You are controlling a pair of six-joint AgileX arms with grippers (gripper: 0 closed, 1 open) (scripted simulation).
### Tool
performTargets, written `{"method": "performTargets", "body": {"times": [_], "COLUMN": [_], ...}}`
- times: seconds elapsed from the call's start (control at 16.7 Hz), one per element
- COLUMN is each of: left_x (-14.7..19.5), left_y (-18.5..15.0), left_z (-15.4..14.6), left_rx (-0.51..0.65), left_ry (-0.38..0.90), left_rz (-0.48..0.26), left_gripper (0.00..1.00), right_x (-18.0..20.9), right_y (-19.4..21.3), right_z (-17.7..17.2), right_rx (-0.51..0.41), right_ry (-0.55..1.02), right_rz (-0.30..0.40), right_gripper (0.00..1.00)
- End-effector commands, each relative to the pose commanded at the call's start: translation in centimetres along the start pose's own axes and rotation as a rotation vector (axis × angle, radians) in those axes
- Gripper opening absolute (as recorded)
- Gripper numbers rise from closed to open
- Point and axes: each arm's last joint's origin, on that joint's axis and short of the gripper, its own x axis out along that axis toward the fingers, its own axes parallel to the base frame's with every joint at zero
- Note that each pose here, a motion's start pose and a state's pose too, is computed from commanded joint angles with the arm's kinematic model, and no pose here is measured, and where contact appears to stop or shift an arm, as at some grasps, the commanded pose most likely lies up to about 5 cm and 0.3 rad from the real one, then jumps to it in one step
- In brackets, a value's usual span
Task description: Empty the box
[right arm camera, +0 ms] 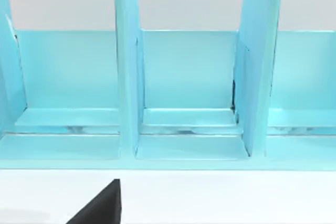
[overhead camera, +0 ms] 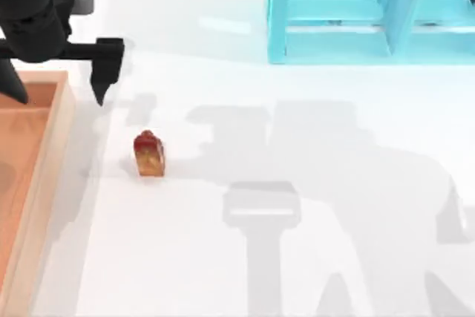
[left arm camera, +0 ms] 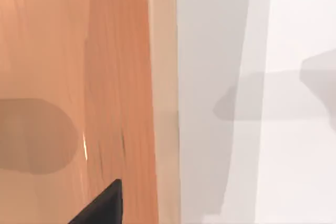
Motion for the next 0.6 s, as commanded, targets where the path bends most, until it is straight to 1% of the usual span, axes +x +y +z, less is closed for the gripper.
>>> {"method": "performTargets", "body": {"times": [0.18, 0.3, 0.42, 0.6], "left_x": [-1.6, -2.3, -2.5, -2.5], "left_y": [6.6, 10.2, 12.3, 12.8], "left_z": [-0.8, -1.9, -2.8, -3.1], "left_rx": [-0.006, -0.010, -0.010, -0.010], "left_ry": [-0.010, 0.002, 0.020, 0.029], "left_rz": [0.002, 0.006, 0.007, 0.007], "left_gripper": [1.00, 1.00, 1.00, 1.00], "right_x": [0.0, 0.0, 0.0, 0.0], "right_y": [0.0, 0.0, 0.0, 0.0], "right_z": [0.0, 0.0, 0.0, 0.0], "right_rx": [0.000, 0.000, 0.000, 0.000], "right_ry": [0.000, 0.000, 0.000, 0.000], "right_rz": [0.000, 0.000, 0.000, 0.000], "right_gripper": [1.00, 1.00, 1.00, 1.00]}}
